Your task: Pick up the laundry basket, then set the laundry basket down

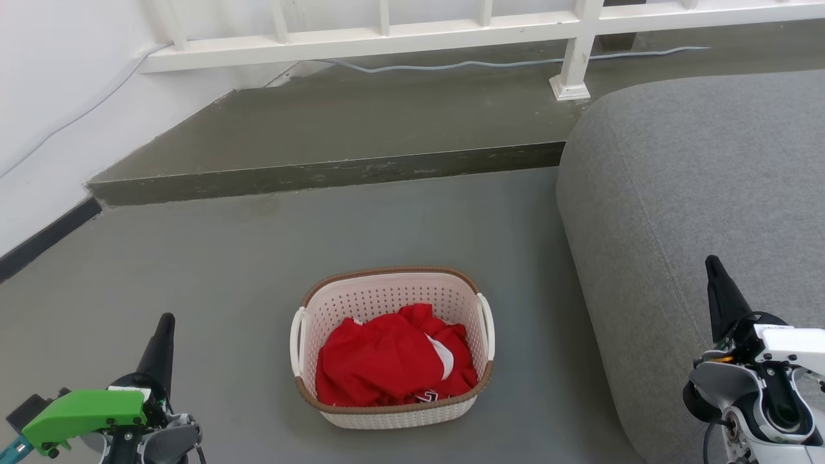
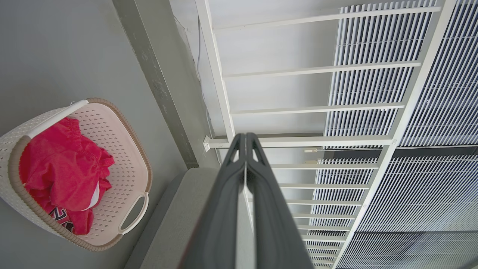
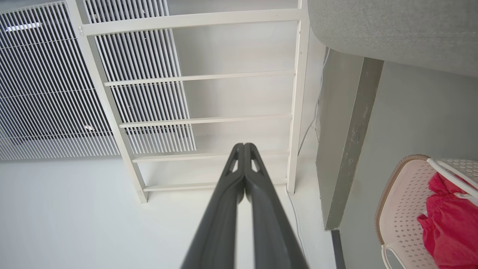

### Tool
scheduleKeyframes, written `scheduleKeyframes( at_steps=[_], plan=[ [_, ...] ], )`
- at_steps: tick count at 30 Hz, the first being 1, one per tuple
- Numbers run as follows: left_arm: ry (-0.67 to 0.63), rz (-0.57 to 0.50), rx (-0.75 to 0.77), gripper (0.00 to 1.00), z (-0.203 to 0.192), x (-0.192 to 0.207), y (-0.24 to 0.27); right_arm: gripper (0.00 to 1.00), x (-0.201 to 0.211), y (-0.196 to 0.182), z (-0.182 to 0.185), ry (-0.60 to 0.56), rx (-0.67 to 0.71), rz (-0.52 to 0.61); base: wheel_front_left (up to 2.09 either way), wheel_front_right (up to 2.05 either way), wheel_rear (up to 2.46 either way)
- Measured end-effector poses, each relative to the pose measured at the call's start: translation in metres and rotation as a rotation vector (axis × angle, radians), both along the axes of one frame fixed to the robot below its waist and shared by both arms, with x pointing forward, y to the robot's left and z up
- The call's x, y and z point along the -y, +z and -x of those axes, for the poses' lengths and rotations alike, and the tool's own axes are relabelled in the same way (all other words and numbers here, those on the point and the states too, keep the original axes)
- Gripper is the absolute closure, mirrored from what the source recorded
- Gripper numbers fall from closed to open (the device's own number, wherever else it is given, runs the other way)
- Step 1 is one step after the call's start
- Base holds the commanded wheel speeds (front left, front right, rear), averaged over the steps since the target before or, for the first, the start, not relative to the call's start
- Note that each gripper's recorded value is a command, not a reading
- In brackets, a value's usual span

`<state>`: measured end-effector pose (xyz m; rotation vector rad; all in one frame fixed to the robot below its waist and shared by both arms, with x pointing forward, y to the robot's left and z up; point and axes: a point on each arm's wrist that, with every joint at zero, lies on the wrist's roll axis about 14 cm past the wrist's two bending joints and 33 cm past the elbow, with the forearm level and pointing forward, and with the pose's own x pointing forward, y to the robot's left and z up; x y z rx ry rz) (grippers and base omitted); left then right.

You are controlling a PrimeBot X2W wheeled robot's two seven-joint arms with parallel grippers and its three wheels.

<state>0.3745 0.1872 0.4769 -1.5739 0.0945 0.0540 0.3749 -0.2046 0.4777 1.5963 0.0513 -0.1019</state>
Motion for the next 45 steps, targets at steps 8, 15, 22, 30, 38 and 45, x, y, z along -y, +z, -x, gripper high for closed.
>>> scheduleKeyframes(
  at_steps=[8, 15, 22, 30, 38, 45],
  plan=[
    [-0.001, 0.000, 0.000, 1.00, 0.0000, 0.0000, 0.0000, 1.00, 0.0003, 0.0001, 0.0000, -0.001, 0.000, 0.000, 0.00, 0.00, 0.00],
    [0.000, 0.000, 0.000, 1.00, 0.0000, 0.0000, 0.0000, 1.00, 0.0005, 0.0001, 0.0000, -0.001, 0.000, -0.001, 0.00, 0.00, 0.00],
    [-0.001, 0.000, 0.000, 1.00, 0.0000, 0.0001, 0.0000, 1.00, 0.0006, 0.0002, 0.0000, -0.002, 0.001, -0.001, 0.00, 0.00, 0.00],
    [0.000, 0.001, 0.000, 1.00, 0.0000, 0.0000, 0.0000, 1.00, 0.0006, 0.0002, 0.0000, -0.002, 0.001, 0.000, 0.00, 0.00, 0.00],
    [0.000, 0.001, 0.000, 1.00, 0.0000, -0.0001, 0.0000, 1.00, 0.0006, 0.0003, 0.0000, -0.001, 0.001, 0.000, 0.00, 0.00, 0.00],
    [0.000, 0.001, 0.000, 1.00, 0.0000, -0.0001, 0.0000, 1.00, 0.0006, 0.0003, 0.0000, -0.001, 0.001, -0.001, 0.00, 0.00, 0.00]
  ],
)
